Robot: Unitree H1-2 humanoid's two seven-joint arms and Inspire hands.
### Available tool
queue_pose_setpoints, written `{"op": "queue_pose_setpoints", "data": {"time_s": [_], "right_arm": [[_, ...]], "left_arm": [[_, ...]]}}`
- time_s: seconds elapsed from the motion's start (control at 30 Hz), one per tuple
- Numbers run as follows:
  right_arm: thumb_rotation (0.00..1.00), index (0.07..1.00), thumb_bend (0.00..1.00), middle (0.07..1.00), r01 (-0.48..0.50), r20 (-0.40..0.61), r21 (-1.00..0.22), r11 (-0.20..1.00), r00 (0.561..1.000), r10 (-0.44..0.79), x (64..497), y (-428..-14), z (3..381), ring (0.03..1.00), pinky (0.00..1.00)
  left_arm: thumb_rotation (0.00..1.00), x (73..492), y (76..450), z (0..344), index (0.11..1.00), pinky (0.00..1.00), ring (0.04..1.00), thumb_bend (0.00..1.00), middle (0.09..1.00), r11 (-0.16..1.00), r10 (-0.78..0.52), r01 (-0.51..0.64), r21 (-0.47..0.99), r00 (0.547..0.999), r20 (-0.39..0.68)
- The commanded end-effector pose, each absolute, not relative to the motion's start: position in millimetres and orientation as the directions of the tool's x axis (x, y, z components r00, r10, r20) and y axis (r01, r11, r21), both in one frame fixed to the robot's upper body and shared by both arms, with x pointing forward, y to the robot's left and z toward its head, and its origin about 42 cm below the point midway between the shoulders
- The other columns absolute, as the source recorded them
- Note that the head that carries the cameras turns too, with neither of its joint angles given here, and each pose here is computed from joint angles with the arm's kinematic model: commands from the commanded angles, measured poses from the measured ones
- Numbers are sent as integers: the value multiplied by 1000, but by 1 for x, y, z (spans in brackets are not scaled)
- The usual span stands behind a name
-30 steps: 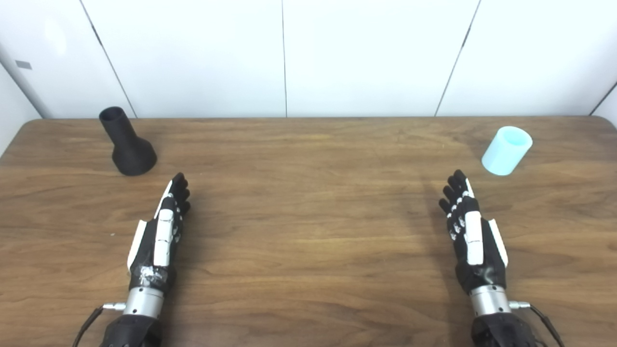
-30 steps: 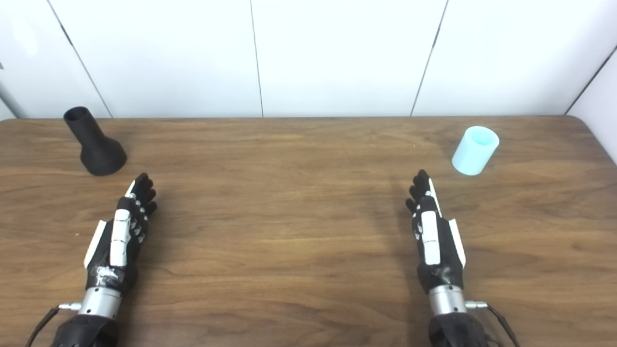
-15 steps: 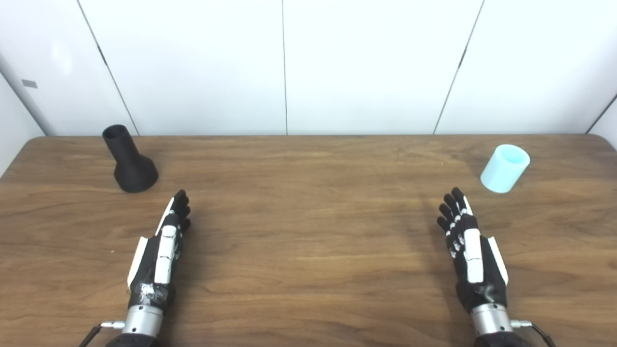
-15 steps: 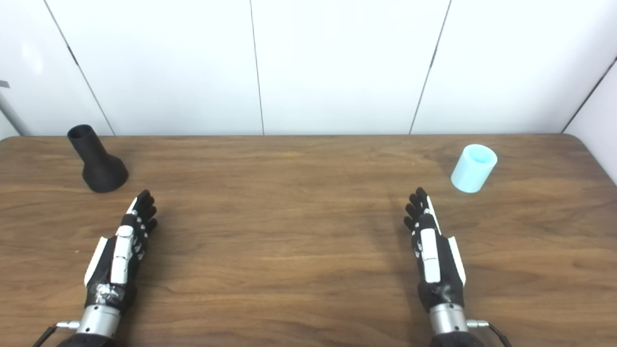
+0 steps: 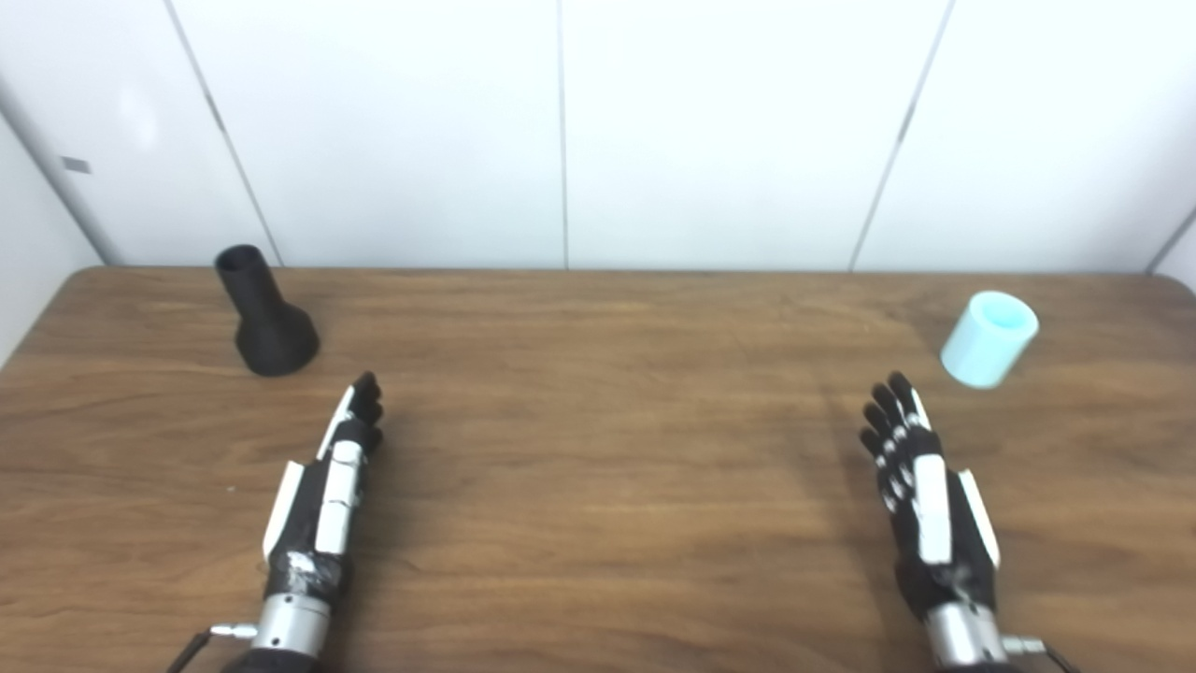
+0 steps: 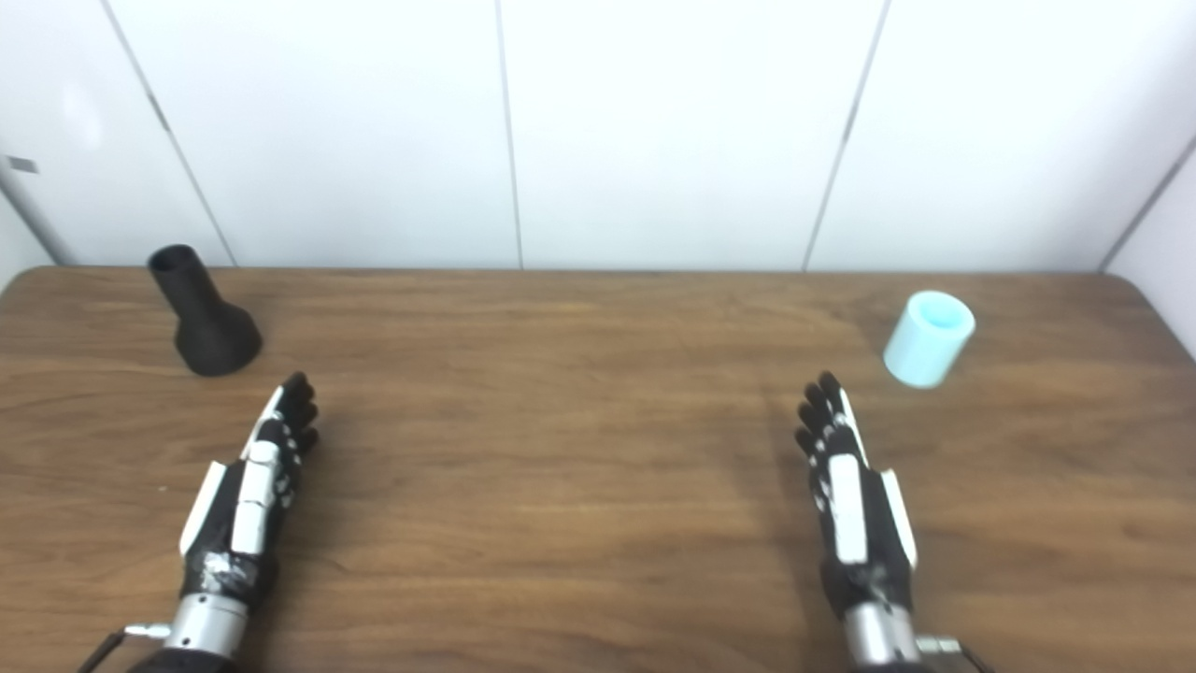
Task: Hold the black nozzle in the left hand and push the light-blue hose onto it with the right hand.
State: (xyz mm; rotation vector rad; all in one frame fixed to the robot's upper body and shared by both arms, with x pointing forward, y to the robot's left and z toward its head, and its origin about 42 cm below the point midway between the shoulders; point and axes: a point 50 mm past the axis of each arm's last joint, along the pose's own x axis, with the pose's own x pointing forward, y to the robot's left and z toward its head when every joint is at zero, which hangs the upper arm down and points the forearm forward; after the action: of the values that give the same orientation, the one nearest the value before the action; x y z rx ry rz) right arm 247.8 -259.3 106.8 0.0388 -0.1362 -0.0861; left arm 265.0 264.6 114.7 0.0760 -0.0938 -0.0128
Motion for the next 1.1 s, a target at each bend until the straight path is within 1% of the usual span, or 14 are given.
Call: {"op": "queue_pose_setpoints", "data": {"time_s": [0.0, 0.1, 0.27, 0.37, 0.57, 0.67, 0.7, 0.73, 0.8, 0.83, 0.87, 0.9, 0.93, 1.07], "right_arm": [[1000, 993, 537, 991, 104, 0, 29, 994, 995, -104, 225, -274, 63, 986, 995], [1000, 1000, 535, 998, 96, 9, 26, 995, 995, -96, 226, -277, 59, 995, 1000], [1000, 1000, 548, 1000, 97, -9, 38, 995, 995, -96, 226, -277, 55, 1000, 1000], [1000, 1000, 589, 995, 102, -16, 53, 993, 995, -101, 228, -276, 54, 995, 1000], [1000, 991, 642, 984, 98, -19, 56, 994, 995, -97, 230, -275, 53, 981, 1000], [1000, 984, 671, 971, 107, -22, 65, 992, 994, -106, 231, -275, 52, 966, 965], [1000, 986, 679, 970, 107, -23, 65, 992, 994, -106, 231, -275, 52, 967, 958], [1000, 986, 678, 969, 105, -23, 63, 992, 994, -104, 231, -275, 52, 966, 957], [1000, 986, 679, 968, 104, -26, 55, 993, 994, -103, 230, -274, 52, 962, 954], [1000, 986, 679, 965, 103, -27, 52, 993, 994, -102, 230, -274, 52, 957, 950], [1000, 986, 680, 963, 102, -27, 46, 994, 995, -101, 229, -274, 52, 953, 945], [1000, 986, 677, 964, 100, -26, 43, 994, 995, -99, 229, -273, 52, 952, 945], [1000, 987, 675, 964, 101, -26, 41, 994, 995, -100, 229, -273, 52, 951, 946], [1000, 986, 631, 962, 85, -16, 18, 996, 996, -84, 229, -274, 51, 946, 933]], "left_arm": [[1000, 251, 251, 87, 1000, 1000, 1000, 487, 1000, 999, -11, 11, 50, 1000, 6], [1000, 251, 249, 84, 1000, 1000, 1000, 476, 1000, 997, -23, 23, 73, 1000, 1], [1000, 252, 246, 80, 1000, 1000, 1000, 441, 1000, 996, -23, 23, 88, 1000, -1], [1000, 254, 244, 79, 1000, 1000, 1000, 416, 1000, 996, -23, 23, 85, 1000, -3], [1000, 256, 245, 75, 1000, 1000, 1000, 473, 1000, 994, -32, 32, 105, 999, 1], [991, 255, 245, 74, 1000, 1000, 1000, 542, 1000, 993, -21, 22, 115, 1000, -10], [971, 255, 245, 75, 1000, 1000, 1000, 521, 1000, 993, -13, 14, 114, 1000, -10], [934, 255, 245, 76, 1000, 1000, 1000, 499, 998, 994, 2, -1, 110, 1000, -10], [805, 254, 246, 79, 1000, 1000, 1000, 446, 988, 992, 52, -50, 117, 999, -7], [638, 255, 248, 81, 993, 1000, 989, 429, 967, 990, 88, -88, 107, 996, 4], [501, 255, 251, 82, 986, 1000, 980, 435, 955, 988, 119, -120, 93, 993, 18], [404, 255, 254, 83, 988, 1000, 984, 465, 961, 987, 138, -140, 82, 990, 28], [343, 256, 258, 87, 990, 1000, 987, 483, 964, 982, 163, -167, 86, 985, 47], [153, 265, 281, 100, 983, 988, 978, 618, 963, 963, 218, -236, 129, 965, 143]]}}
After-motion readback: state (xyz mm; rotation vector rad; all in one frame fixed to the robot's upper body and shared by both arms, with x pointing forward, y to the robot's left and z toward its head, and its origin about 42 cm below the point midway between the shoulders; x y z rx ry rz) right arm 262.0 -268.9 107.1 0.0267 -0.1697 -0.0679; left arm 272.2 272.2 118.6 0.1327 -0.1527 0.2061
